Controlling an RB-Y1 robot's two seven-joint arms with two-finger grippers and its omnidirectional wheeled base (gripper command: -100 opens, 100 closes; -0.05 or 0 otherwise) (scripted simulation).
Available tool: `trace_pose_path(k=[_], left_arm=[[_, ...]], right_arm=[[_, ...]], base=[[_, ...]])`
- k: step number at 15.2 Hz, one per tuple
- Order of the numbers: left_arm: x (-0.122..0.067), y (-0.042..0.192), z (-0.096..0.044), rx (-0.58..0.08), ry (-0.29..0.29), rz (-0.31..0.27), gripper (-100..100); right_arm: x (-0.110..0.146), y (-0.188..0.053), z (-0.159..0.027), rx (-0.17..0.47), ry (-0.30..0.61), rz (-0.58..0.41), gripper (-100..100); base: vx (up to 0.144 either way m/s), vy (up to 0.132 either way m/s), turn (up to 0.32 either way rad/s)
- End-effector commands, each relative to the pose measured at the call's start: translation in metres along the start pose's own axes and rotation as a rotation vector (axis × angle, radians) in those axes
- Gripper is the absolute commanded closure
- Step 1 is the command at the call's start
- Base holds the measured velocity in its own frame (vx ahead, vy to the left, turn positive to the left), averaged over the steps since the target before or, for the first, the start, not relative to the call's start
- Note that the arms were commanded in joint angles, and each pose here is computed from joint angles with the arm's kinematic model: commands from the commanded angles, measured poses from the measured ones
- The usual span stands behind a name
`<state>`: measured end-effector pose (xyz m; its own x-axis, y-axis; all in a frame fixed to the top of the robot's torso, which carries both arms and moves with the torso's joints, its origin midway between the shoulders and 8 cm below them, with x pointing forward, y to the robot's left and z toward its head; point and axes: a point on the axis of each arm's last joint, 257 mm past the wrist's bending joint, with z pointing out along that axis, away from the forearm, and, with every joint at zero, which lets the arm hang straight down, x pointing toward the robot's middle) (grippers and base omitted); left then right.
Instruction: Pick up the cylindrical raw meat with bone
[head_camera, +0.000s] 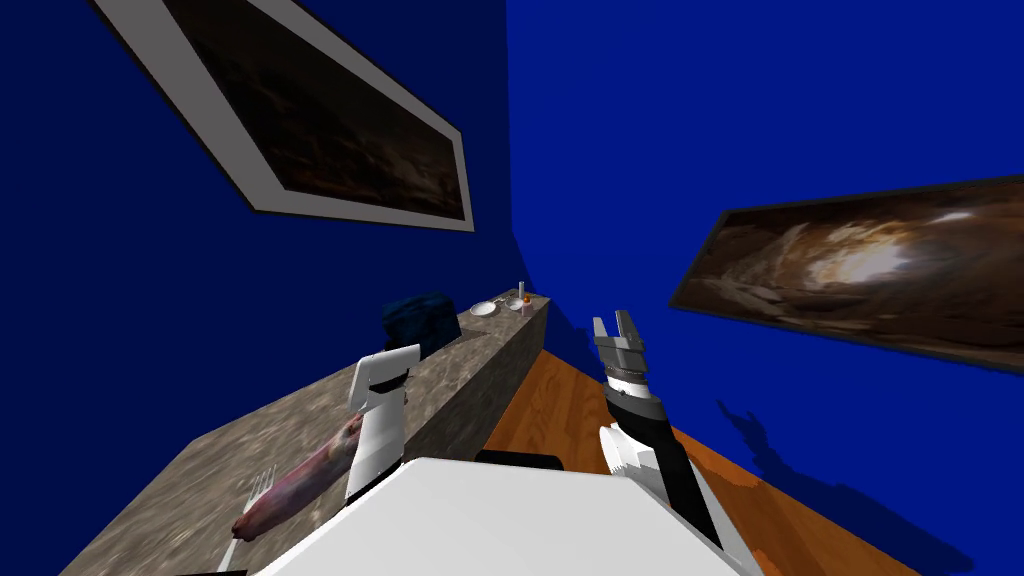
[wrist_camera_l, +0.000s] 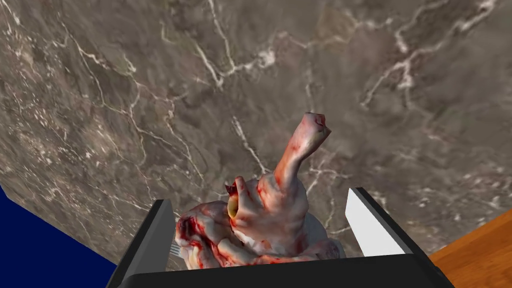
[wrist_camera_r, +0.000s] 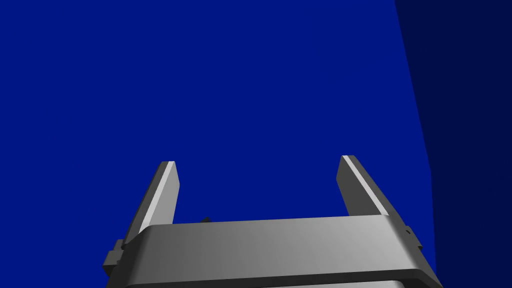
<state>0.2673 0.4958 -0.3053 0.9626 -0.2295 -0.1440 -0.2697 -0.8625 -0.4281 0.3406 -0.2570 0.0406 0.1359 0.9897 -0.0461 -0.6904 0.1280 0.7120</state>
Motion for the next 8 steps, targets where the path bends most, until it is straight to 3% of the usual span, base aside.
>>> trace_pose_path(k=[1, 5, 6, 7, 8], left_arm=[[0.002, 0.001, 0.007, 0.004, 0.002, 0.007, -100], [0.006, 0.003, 0.019, 0.009, 0.005, 0.018, -100], [0.004, 0.003, 0.014, 0.006, 0.002, 0.015, -100], [0.005, 0.003, 0.015, 0.008, 0.003, 0.015, 100], [0.005, 0.002, 0.015, 0.008, 0.004, 0.015, 100]], right_arm=[[0.000, 0.000, 0.000, 0.000, 0.000, 0.000, 0], [0.000, 0.000, 0.000, 0.000, 0.000, 0.000, 0], [0.000, 0.000, 0.000, 0.000, 0.000, 0.000, 0], [0.000, 0.000, 0.000, 0.000, 0.000, 0.000, 0], [0.000, 0.000, 0.000, 0.000, 0.000, 0.000, 0]], base=[[0.000, 0.022, 0.048], [0.017, -0.003, 0.053], [0.011, -0.005, 0.018], [0.000, 0.000, 0.000], [0.000, -0.005, -0.005]])
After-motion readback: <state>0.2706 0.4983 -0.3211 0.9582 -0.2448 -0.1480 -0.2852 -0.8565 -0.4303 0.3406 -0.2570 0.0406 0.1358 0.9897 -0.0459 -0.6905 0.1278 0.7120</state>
